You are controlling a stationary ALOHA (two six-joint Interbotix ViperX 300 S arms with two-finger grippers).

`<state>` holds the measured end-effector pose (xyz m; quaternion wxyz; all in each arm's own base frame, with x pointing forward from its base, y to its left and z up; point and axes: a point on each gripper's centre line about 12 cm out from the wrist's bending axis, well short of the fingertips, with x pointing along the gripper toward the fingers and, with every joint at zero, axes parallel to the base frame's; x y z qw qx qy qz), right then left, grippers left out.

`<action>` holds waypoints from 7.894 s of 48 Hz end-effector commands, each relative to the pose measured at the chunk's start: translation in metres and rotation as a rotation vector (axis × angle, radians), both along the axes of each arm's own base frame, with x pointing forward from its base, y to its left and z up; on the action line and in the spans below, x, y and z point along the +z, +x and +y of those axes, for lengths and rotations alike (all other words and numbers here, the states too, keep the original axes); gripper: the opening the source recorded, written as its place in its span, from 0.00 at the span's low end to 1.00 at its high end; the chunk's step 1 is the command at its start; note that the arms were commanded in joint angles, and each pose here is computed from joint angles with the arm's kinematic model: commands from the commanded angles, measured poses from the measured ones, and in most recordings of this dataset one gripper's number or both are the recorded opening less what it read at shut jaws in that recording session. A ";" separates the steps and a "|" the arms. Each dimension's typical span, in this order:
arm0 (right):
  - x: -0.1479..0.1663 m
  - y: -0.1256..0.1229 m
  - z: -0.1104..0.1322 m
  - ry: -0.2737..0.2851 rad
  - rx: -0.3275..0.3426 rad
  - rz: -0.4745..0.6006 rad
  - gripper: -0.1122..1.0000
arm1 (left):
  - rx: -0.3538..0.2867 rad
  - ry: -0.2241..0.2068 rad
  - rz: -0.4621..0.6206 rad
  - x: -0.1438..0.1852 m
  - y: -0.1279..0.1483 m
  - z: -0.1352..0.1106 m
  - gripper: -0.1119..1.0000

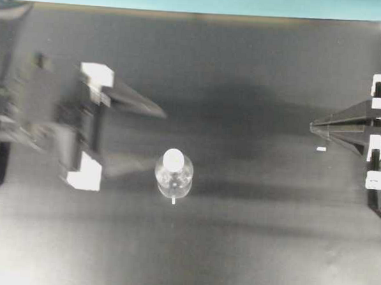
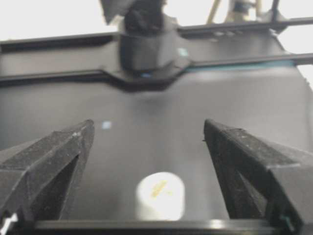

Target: Open the bottle cap by holding the bottle with the left arm and twisting the cap with the right arm.

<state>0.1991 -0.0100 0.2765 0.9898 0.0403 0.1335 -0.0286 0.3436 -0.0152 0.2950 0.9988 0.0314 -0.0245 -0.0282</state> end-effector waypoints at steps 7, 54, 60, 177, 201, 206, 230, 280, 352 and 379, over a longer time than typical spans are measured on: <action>0.011 -0.003 -0.001 0.010 -0.010 -0.010 0.12 | -0.024 -0.050 0.000 -0.026 0.018 -0.007 0.97; 0.008 -0.016 0.001 0.201 -0.050 0.088 0.12 | 0.007 -0.065 0.256 -0.160 0.035 0.002 0.97; 0.007 -0.015 0.001 0.206 -0.051 0.092 0.12 | 0.010 -0.076 0.321 -0.184 0.031 0.002 0.97; 0.050 0.265 0.050 0.415 -0.027 1.019 0.81 | 0.034 -0.091 0.360 -0.207 0.024 0.010 0.82; 0.051 0.257 0.077 0.179 0.150 1.029 0.81 | 0.035 -0.091 0.362 -0.207 0.024 0.011 0.82; 0.048 0.258 0.073 0.125 0.156 1.022 0.81 | 0.039 -0.095 0.360 -0.207 0.024 0.012 0.82; 0.042 0.254 0.066 -0.122 0.325 0.897 0.81 | 0.035 -0.099 0.364 -0.208 0.023 0.010 0.82; 0.019 0.199 0.041 -0.188 0.296 0.745 0.81 | 0.035 -0.125 0.385 -0.208 0.025 0.008 0.82; 0.018 0.262 0.063 -0.146 0.309 0.831 0.65 | 0.033 -0.122 0.385 -0.208 0.024 0.007 0.82; 0.024 0.268 0.063 -0.374 0.509 0.851 0.45 | 0.033 -0.122 0.387 -0.209 0.024 0.007 0.82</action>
